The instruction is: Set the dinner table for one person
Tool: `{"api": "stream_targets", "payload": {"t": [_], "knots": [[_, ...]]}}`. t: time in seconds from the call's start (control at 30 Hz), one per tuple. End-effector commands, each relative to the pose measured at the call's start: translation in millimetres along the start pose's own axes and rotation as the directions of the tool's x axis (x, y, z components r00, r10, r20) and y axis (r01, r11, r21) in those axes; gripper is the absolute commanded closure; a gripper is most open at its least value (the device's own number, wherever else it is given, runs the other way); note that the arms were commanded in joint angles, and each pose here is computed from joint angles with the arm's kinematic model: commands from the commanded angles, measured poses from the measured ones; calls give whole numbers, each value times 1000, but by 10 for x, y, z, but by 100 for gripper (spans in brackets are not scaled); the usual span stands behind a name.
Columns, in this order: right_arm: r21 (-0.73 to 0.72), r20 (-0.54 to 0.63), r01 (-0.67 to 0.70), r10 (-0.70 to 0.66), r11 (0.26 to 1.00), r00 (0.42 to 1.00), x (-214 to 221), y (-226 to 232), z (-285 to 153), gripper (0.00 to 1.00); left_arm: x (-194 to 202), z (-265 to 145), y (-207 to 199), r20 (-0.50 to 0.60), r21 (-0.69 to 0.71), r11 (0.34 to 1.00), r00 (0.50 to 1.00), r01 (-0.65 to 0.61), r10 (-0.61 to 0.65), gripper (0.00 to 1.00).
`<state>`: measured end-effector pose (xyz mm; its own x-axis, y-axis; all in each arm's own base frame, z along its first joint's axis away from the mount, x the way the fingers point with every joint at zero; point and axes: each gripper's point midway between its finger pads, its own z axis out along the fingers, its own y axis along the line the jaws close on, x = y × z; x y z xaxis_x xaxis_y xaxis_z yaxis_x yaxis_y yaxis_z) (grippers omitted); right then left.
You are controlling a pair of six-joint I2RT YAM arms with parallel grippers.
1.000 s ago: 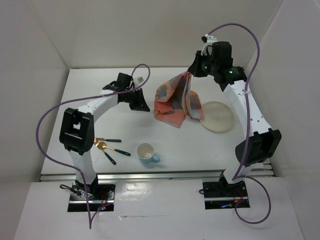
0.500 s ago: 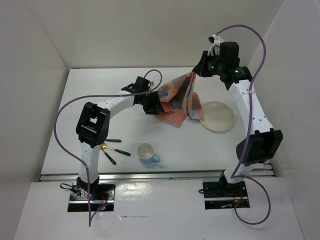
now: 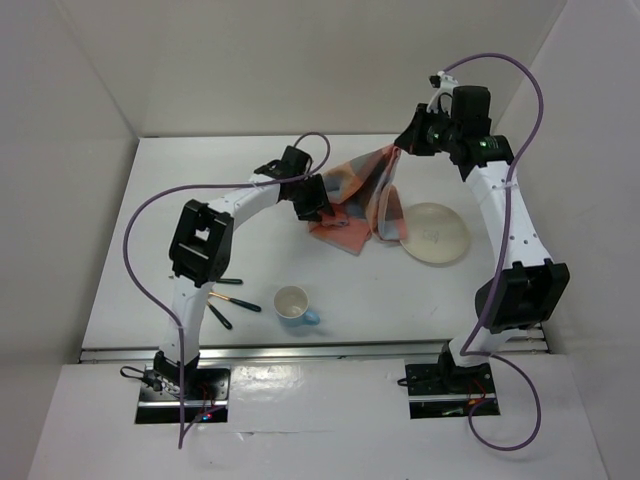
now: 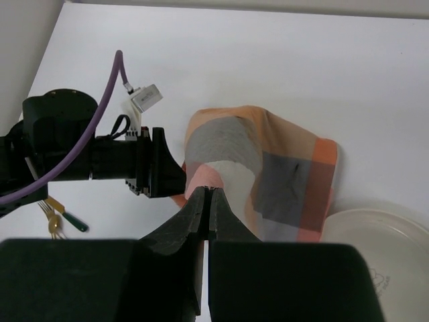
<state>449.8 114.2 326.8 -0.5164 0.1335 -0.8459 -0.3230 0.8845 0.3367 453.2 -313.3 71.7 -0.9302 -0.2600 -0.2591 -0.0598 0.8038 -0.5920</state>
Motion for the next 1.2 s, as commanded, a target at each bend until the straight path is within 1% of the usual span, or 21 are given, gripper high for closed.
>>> {"api": "stream_targets", "payload": {"t": [0.0, 0.1, 0.17, 0.23, 0.3, 0.33, 0.37, 0.43, 0.47, 0.53, 0.7, 0.73, 0.77, 0.87, 0.9, 0.97, 1.03, 1.07, 1.1, 1.13, 1.17], "knots": [[-34, 73, 27, -25, 999, 997, -205, 149, -264, 100, 68, 13, 51, -23, -40, 999, 1000, 13, -14, 38], [-25, 68, 20, -18, 1000, 998, -182, 98, -259, 100, 137, 32, 124, -24, -41, 999, 1000, 13, -14, 35], [-25, 68, 20, -18, 1000, 998, -182, 98, -259, 100, 156, 28, 140, -31, -48, 999, 999, 16, -18, 37], [-25, 68, 20, -18, 1000, 998, -182, 98, -259, 100, 167, 25, 128, -37, -41, 999, 999, 17, -18, 44], [-25, 68, 20, -18, 1000, 998, -169, 104, -279, 100, 167, 25, 128, -37, -41, 999, 999, 17, -18, 61], [-25, 68, 20, -18, 1000, 998, -169, 104, -279, 100, 167, 25, 128, -37, -41, 999, 999, 17, -18, 77], [-25, 68, 20, -18, 1000, 998, -169, 104, -279, 100, 124, -24, 65, -24, -28, 1000, 1000, 11, -11, 83], [-14, 60, 15, -14, 1000, 998, -148, 84, -280, 100, 76, -121, -24, -8, -13, 1000, 1000, 4, -4, 89], [-14, 60, 15, -14, 1000, 998, -148, 84, -280, 100, 62, -135, -18, -4, -22, 1000, 1000, -6, 6, 95], [-4, 54, 11, -10, 1000, 999, -130, 66, -282, 100, -7, -322, -142, 21, -11, 1000, 999, -25, 25, 100], [31, 82, 8, -11, 999, 997, -234, -14, -374, 100, -154, -778, -389, 94, 4, 994, 990, -111, 110, 100], [31, 82, 8, -11, 999, 997, -233, 2, -410, 100, -254, -898, -370, 115, 3, 994, 987, -111, 110, 100], [30, 83, -1, -1, 1000, 997, -233, 6, -410, 100, -255, -1087, -425, 130, -2, 991, 983, -133, 132, 100], [43, 118, -9, 4, 999, 993, -335, -19, -532, 100, -479, -1557, -423, 217, -8, 993, 969, -122, 121, 100], [39, 138, 0, -5, 999, 990, -401, 22, -595, 100, -528, -1889, -529, 272, 15, 990, 953, -143, 133, 100], [33, 169, 4, -10, 999, 985, -518, 99, -708, 100, -646, -2234, -438, 337, 16, 991, 934, -130, 117, 100], [31, 182, 10, -15, 999, 983, -593, 150, -788, 100, -750, -2715, -469, 434, 23, 987, 891, -156, 131, 100], [27, 204, 20, -25, 999, 979, -658, 199, -870, 100, -886, -2935, -393, 484, 21, 990, 868, -138, 111, 100], [33, 218, 21, -28, 999, 976, -714, 221, -982, 100, -952, -3146, -396, 521, 10, 988, 844, -157, 128, 100], [37, 210, 28, -35, 999, 977, -693, 213, -982, 100, -977, -3244, -332, 532, 5, 988, 837, -151, 126, 100], [34, 234, 39, -46, 999, 971, -769, 274, -1083, 100, -1022, -3447, -346, 563, 5, 989, 818, -147, 119, 100]]}}
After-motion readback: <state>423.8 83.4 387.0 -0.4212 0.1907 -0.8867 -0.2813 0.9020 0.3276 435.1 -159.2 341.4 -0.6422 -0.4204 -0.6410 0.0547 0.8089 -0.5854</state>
